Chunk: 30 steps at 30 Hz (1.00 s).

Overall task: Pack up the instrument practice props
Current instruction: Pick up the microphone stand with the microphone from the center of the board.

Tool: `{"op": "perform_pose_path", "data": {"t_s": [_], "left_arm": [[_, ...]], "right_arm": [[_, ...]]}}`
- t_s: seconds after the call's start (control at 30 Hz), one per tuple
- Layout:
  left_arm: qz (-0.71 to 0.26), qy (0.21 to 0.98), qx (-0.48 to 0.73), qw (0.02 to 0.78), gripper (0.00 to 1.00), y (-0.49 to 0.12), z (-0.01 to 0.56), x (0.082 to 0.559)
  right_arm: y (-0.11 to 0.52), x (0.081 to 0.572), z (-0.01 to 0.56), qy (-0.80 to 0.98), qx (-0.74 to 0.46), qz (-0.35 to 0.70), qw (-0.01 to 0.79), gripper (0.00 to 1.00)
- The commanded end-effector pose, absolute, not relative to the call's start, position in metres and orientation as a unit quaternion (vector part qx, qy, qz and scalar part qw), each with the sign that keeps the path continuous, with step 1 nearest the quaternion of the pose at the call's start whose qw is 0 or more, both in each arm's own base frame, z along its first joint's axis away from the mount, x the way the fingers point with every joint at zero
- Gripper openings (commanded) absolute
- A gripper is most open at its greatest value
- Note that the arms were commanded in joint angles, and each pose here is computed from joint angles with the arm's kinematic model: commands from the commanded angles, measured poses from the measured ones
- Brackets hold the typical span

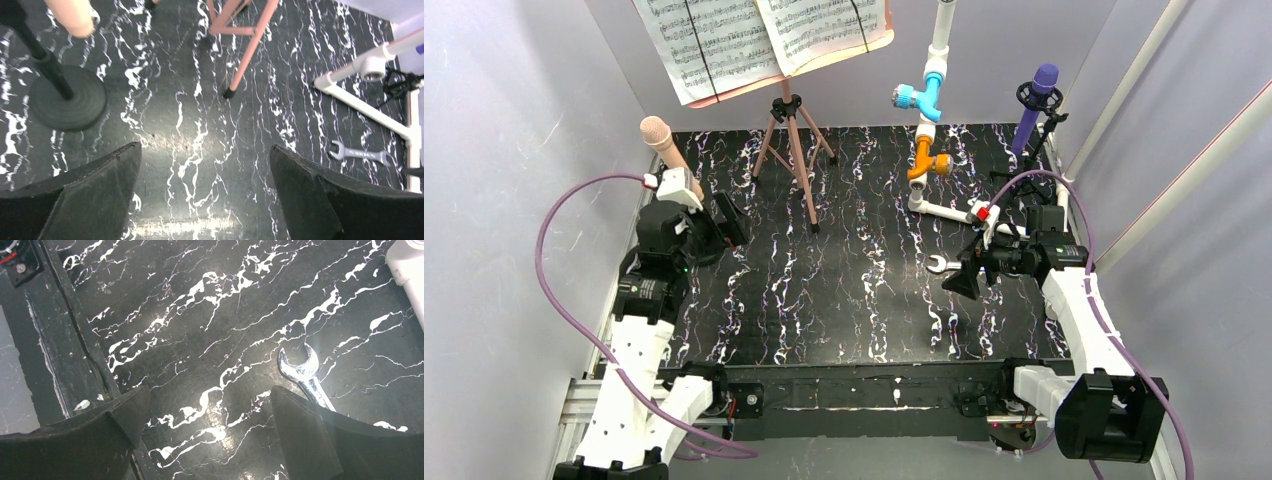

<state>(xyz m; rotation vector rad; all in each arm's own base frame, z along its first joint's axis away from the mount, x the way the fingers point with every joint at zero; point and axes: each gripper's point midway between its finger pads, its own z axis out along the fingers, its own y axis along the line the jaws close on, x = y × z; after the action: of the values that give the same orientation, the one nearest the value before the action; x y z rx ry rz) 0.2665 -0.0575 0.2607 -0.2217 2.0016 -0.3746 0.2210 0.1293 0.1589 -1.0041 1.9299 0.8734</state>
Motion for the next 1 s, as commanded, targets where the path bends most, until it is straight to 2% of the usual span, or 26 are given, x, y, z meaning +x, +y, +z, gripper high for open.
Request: {"op": "perform_pose_path", "data": {"t_s": [0.0,0.17,0.27,0.5,0.8,0.97], "left_arm": [[-0.093,0.831,-0.104,0.539,1.0,-0.032,0.291,0.271],[0.035,0.826,-0.11,0.552,1.0,0.012,0.295,0.279],[0.065,0.815,-0.114,0.564,1.0,0.022,0.286,0.287],[0.071,0.794,-0.125,0.591,1.0,0.031,0.27,0.31],[0.028,0.77,-0.176,0.613,1.0,0.054,0.243,0.338],[0.036,0.781,-0.172,0.599,0.84,0.064,0.226,0.352]], "right_arm": [[0.127,0.225,0.167,0.752,-0.415,0.317,0.402,1.0],[0.13,0.225,0.168,0.751,-0.425,0.307,0.401,1.0],[0.13,0.225,0.165,0.755,-0.424,0.303,0.398,1.0],[0.131,0.225,0.165,0.755,-0.427,0.295,0.399,1.0],[0.135,0.223,0.165,0.751,-0.437,0.293,0.398,1.0],[0.136,0.222,0.165,0.75,-0.439,0.293,0.398,1.0]]}}
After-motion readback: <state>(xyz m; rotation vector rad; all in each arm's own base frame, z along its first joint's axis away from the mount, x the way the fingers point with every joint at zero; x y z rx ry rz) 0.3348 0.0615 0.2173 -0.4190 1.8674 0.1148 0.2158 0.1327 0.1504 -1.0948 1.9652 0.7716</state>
